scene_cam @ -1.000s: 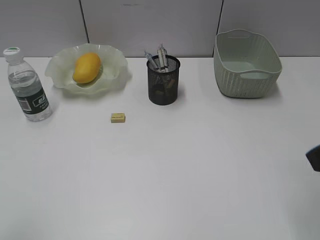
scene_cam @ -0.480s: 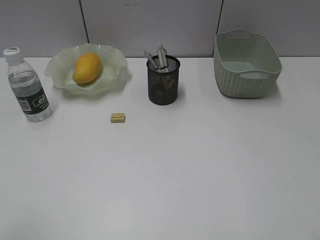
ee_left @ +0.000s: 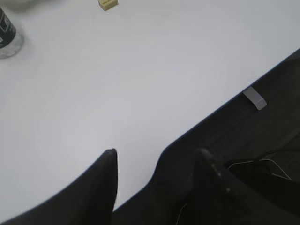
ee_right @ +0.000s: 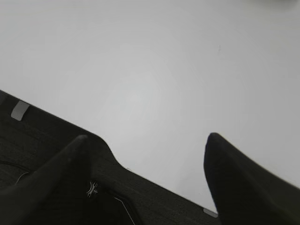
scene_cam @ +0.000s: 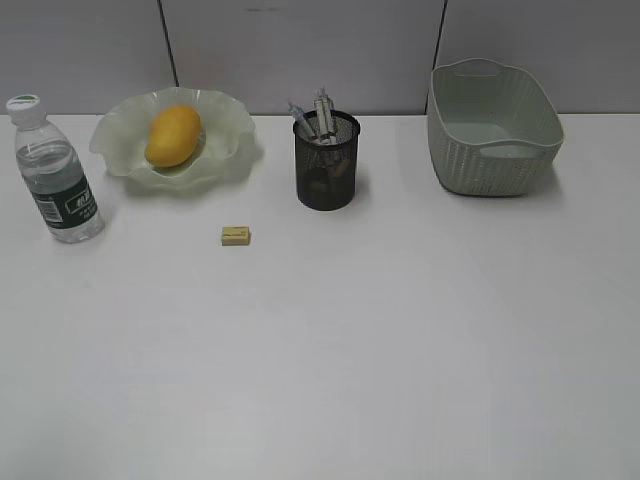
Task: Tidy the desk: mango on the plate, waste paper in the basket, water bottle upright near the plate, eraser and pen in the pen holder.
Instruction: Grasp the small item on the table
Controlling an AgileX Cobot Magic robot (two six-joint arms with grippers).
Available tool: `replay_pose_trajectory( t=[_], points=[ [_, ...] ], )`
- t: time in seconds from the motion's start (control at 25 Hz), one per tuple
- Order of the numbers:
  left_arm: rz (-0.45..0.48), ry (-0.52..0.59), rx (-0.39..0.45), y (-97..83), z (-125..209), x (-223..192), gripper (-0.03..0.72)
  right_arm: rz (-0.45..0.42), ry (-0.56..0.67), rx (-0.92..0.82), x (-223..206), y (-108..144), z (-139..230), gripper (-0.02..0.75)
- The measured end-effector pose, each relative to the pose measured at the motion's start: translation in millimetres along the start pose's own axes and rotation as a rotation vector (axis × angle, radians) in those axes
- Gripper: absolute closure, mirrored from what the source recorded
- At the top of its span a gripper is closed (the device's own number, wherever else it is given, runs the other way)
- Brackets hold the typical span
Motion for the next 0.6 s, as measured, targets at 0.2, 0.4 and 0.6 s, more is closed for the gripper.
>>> replay_pose_trajectory(
  t=[0.2,0.4,0.6],
  points=[
    [0.015,-0.176,-0.009,-3.1,-29.0,7.1,0.293,0.0,-0.001,0.0,0.0,0.0,-0.1,0.153],
    [0.015,-0.256,-0.015,-5.8,-59.4,-6.1,0.293,0.0,-0.001,0.0,0.0,0.0,-0.2,0.153],
    [-0.019,-0.072,-0.01,-5.6,-72.4,-54.9,0.293,0.0,-0.002,0.0,0.0,0.0,-0.3,0.153]
  ],
)
Point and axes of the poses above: a point on each arm's last joint axis where the gripper is mounted, x pointing back along that axis away from the gripper, y along the wrist's bending axis when the last joint is at zero, z = x × y, the point moved 6 cm from there along -x, pointing out along that axis toward the gripper, and after that the axes turned 12 degrees about x, right-handed, at the moved point
